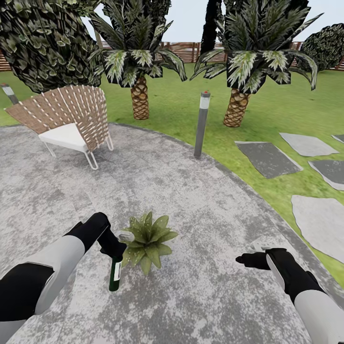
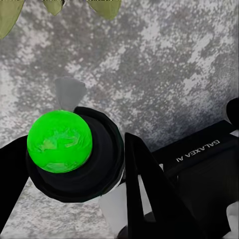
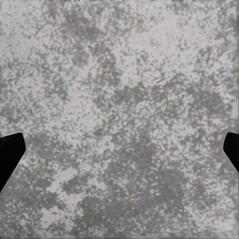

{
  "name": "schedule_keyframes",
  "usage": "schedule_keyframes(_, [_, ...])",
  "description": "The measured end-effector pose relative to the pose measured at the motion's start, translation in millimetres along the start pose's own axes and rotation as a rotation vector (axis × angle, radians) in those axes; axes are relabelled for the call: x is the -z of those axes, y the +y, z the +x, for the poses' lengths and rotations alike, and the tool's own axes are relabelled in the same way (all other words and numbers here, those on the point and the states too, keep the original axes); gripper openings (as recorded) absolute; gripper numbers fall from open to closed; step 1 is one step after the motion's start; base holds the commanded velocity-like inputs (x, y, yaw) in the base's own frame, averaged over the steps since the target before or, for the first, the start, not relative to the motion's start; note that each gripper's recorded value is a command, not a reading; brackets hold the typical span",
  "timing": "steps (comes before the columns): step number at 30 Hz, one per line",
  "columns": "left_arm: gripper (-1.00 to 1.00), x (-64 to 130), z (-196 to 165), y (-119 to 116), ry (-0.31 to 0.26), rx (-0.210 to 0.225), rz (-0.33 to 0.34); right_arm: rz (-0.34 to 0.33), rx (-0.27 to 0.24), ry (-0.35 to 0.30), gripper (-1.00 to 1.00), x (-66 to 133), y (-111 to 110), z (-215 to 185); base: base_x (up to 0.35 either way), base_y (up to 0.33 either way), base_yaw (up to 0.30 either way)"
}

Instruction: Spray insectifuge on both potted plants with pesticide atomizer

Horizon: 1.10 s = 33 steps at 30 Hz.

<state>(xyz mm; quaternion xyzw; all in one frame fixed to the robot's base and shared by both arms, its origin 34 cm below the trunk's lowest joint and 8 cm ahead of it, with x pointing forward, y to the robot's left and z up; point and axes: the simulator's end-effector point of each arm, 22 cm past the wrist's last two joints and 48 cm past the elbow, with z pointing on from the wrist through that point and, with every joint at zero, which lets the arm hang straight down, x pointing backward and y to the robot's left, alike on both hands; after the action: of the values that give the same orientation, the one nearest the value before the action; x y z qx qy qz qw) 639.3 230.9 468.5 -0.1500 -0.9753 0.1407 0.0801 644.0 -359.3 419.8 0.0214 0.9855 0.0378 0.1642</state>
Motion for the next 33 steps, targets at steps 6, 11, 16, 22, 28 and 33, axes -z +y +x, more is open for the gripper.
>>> schedule_keyframes(6, [-1.00,12.5,1.5,-3.4,-0.001,0.001,0.000,0.000,0.001,-0.005,1.00,13.1,1.3,-8.1,0.000,0.000,0.000])
schedule_keyframes(11, [-1.00,20.4,4.6,-6.1,0.004,0.003,0.001,0.000,0.001,-0.007,1.00,23.2,1.9,-13.8,0.000,0.000,0.000])
schedule_keyframes(16, [-1.00,20.4,5.7,-6.9,0.011,0.004,0.004,0.003,0.000,0.000,1.00,24.4,0.0,-12.9,0.000,0.000,0.000])
schedule_keyframes(22, [-1.00,11.5,11.6,-5.9,0.027,0.010,0.010,0.004,-0.001,0.009,1.00,20.6,-0.4,-9.1,0.000,0.000,0.000])
schedule_keyframes(28, [-1.00,-6.0,27.8,-8.0,0.061,0.018,0.024,0.004,-0.001,0.017,1.00,17.3,-0.9,-5.9,0.053,-0.021,0.000])
schedule_keyframes(33, [-1.00,-8.2,29.6,-9.2,0.063,0.021,0.030,0.005,0.000,0.018,1.00,17.0,-1.0,-5.5,0.227,-0.188,0.000])
